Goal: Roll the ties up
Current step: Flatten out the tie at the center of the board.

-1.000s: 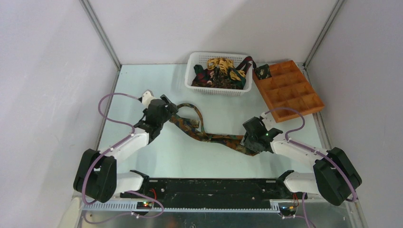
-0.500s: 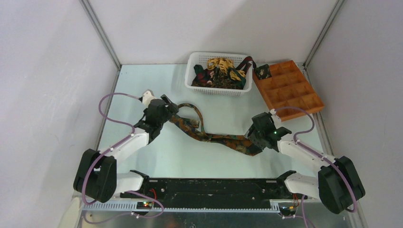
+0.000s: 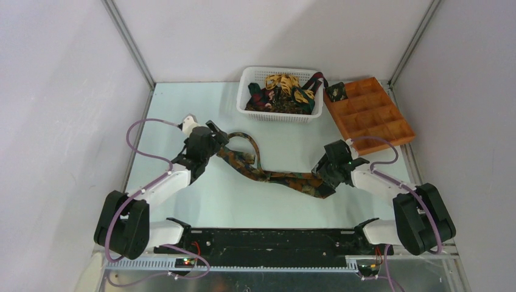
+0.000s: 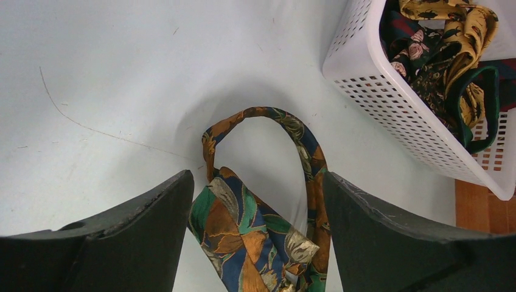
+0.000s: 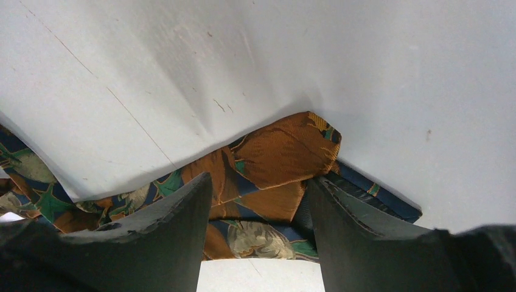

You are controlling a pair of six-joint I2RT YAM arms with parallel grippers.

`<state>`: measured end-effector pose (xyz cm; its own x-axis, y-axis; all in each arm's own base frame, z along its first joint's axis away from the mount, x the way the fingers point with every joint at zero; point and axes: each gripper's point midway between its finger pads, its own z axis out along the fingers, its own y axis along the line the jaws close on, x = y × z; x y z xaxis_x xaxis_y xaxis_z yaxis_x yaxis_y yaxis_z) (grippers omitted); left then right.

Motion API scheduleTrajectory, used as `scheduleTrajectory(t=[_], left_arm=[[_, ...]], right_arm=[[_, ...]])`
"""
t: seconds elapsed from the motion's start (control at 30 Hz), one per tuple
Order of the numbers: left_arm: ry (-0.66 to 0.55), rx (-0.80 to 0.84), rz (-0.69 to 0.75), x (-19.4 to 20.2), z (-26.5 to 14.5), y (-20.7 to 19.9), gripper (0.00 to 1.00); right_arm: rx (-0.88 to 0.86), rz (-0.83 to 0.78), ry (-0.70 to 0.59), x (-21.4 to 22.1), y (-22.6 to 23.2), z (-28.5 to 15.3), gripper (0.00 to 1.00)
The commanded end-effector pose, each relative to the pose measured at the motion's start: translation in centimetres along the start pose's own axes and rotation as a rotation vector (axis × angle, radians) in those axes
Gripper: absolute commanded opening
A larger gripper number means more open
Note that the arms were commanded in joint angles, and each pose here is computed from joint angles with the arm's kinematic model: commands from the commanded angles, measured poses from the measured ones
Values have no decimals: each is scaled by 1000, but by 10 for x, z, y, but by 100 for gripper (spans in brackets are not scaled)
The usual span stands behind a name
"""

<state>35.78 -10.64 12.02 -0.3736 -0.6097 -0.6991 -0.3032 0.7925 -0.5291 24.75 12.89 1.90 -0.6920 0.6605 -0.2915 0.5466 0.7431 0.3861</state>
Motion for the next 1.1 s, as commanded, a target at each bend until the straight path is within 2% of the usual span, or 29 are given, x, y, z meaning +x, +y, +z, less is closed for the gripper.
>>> scheduleTrajectory(t=[0.0,0.13,0.2,0.23,0.37,0.63,0.9,1.07], left_arm=[[-4,11,3,0,2,1,83],[-1,8,6,1,3,2,83],[-4,8,6,0,3,3,83],[-3,7,6,0,3,3,83],[-3,3,4,1,3,5,83],[-1,-3,-3,2,2,10,83],[-6,-4,-3,-1,1,12,83],[4,13,11,-3,2,8,87]], right_arm=[[36,2,28,5,-8,15,62],[78,-6,33,5,-18,21,58],[97,-18,28,4,-23,23,51],[101,-26,31,5,-24,23,42],[105,-50,47,8,-26,25,24],[92,-51,45,5,-23,24,0],[57,-57,-28,-10,-16,14,0],[62,-46,-104,-27,-20,-6,0]])
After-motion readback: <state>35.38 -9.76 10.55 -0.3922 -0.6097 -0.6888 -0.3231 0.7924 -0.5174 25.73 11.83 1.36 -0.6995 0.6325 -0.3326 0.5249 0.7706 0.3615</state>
